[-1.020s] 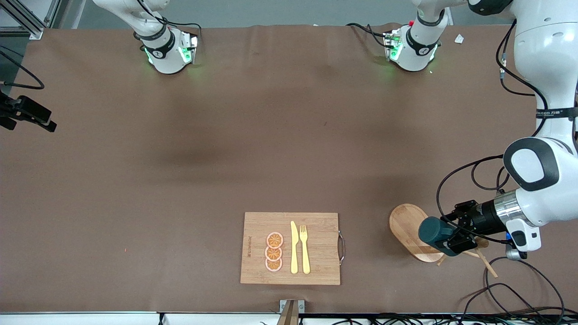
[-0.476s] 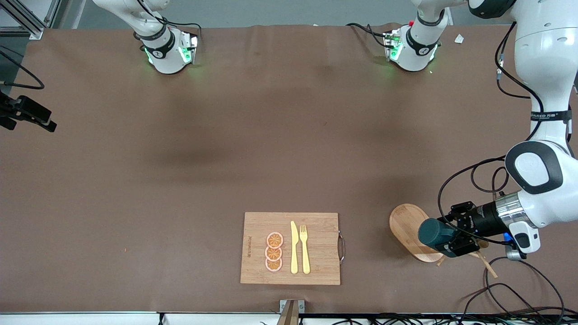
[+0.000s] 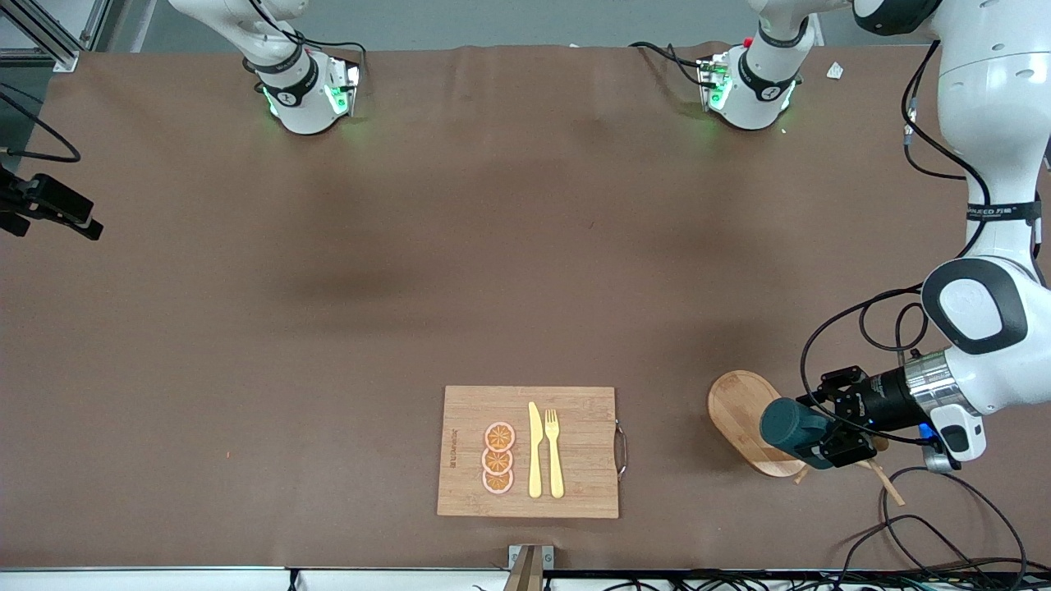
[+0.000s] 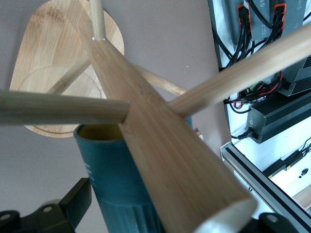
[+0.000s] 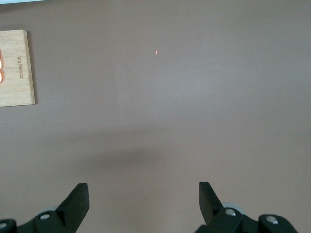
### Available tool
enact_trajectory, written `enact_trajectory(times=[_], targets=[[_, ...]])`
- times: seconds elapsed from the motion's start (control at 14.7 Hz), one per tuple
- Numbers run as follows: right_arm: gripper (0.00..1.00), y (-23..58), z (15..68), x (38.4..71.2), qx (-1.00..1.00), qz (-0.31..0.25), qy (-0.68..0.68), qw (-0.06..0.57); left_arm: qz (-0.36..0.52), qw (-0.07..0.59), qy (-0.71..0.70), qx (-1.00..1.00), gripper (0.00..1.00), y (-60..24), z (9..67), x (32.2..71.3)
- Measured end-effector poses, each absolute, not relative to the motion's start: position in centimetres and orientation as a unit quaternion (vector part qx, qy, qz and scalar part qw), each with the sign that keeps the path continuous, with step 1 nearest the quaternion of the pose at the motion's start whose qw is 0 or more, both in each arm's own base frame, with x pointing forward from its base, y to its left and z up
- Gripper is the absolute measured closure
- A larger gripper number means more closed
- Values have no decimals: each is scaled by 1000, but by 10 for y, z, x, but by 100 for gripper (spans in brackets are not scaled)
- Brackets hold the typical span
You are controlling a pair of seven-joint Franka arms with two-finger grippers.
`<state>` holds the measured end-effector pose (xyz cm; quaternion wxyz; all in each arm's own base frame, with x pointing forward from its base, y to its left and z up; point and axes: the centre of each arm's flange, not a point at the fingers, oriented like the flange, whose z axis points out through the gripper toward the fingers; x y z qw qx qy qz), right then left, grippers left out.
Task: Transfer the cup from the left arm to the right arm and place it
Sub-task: 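Close the left gripper around the teal mug body on the stand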
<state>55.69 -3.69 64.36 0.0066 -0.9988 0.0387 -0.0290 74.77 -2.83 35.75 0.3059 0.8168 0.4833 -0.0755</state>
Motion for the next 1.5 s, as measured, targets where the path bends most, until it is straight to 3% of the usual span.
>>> enact_trajectory(times=[0.34, 1.5], targets=[[0, -37, 644, 557, -999, -29, 39, 7, -76, 308, 484, 816, 14, -29, 358, 748], [0, -37, 644, 557, -999, -29, 39, 7, -69, 316, 478, 817, 14, -35, 381, 749]])
